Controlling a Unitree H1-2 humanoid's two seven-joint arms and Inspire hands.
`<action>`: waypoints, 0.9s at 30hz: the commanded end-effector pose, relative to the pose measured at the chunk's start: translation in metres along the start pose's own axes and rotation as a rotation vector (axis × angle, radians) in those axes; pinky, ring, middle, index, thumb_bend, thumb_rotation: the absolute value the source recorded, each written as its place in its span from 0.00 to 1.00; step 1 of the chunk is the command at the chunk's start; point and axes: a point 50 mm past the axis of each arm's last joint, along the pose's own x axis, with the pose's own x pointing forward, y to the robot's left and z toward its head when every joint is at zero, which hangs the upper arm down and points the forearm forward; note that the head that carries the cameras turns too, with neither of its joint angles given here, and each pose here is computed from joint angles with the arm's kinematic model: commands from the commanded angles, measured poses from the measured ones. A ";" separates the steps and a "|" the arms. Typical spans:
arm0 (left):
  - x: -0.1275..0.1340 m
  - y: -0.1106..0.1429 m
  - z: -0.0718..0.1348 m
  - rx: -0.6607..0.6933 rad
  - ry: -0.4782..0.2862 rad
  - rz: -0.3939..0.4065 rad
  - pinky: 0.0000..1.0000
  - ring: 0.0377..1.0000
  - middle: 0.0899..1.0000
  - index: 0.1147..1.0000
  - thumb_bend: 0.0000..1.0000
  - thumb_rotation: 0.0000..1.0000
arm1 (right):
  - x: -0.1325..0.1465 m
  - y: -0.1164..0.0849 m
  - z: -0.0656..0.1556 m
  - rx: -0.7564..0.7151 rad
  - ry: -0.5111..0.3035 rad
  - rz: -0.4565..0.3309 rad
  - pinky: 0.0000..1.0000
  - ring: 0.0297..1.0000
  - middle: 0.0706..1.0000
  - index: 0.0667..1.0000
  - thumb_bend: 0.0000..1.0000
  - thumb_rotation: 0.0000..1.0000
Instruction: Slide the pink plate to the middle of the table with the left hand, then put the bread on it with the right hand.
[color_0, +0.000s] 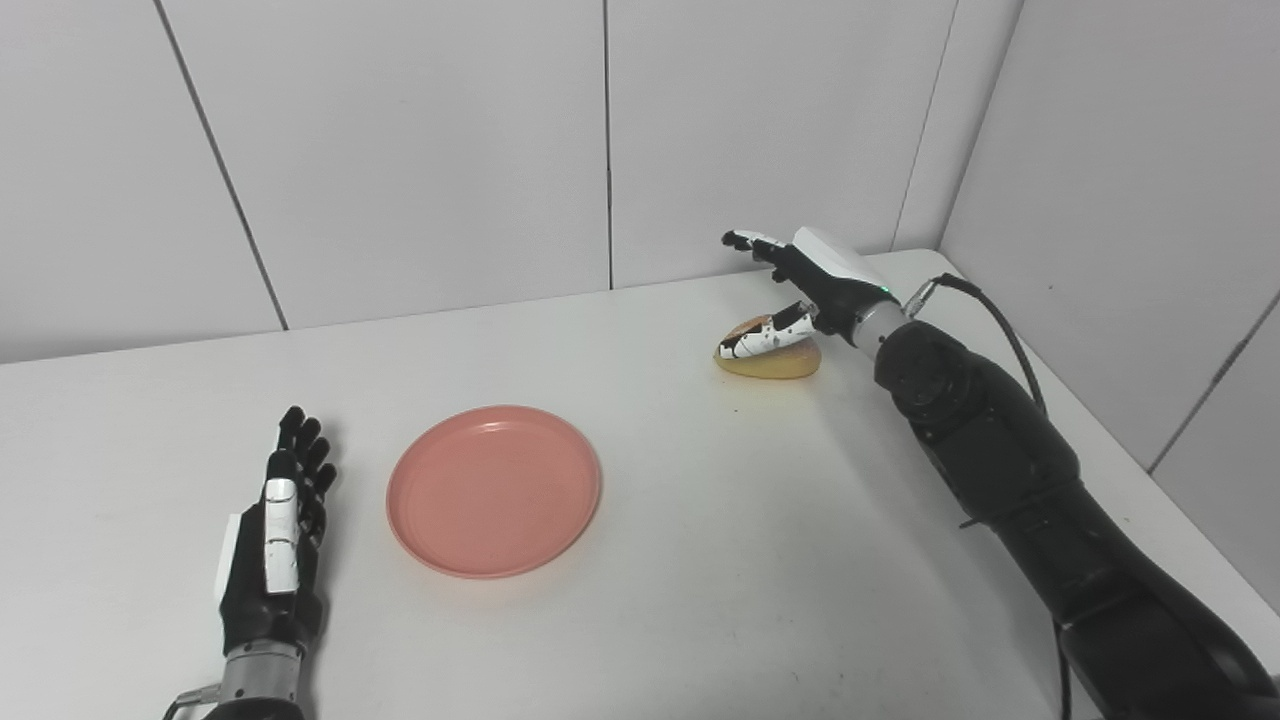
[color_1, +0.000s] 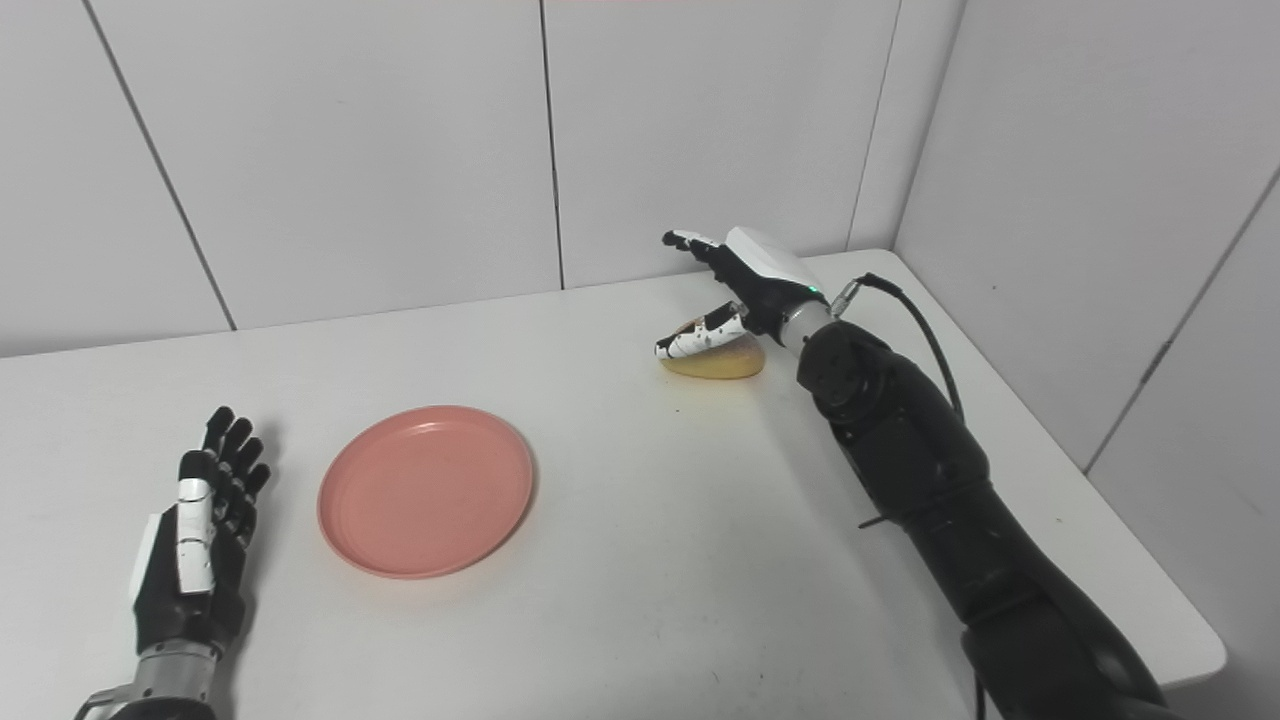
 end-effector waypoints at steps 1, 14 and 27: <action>0.001 0.001 0.005 0.003 -0.014 -0.006 1.00 1.00 1.00 1.00 0.68 1.00 | 0.009 -0.039 0.019 -0.057 -0.084 -0.070 0.79 0.88 0.91 0.89 0.76 0.23; 0.001 0.000 0.004 -0.013 -0.007 -0.008 1.00 1.00 1.00 1.00 0.68 1.00 | 0.009 -0.043 0.002 -0.166 -0.029 -0.012 0.77 0.87 0.91 0.89 0.80 0.29; 0.000 -0.001 0.005 -0.013 -0.012 -0.009 1.00 1.00 1.00 1.00 0.68 1.00 | 0.007 -0.032 -0.006 -0.221 0.023 0.052 0.75 0.85 0.88 0.87 0.82 0.21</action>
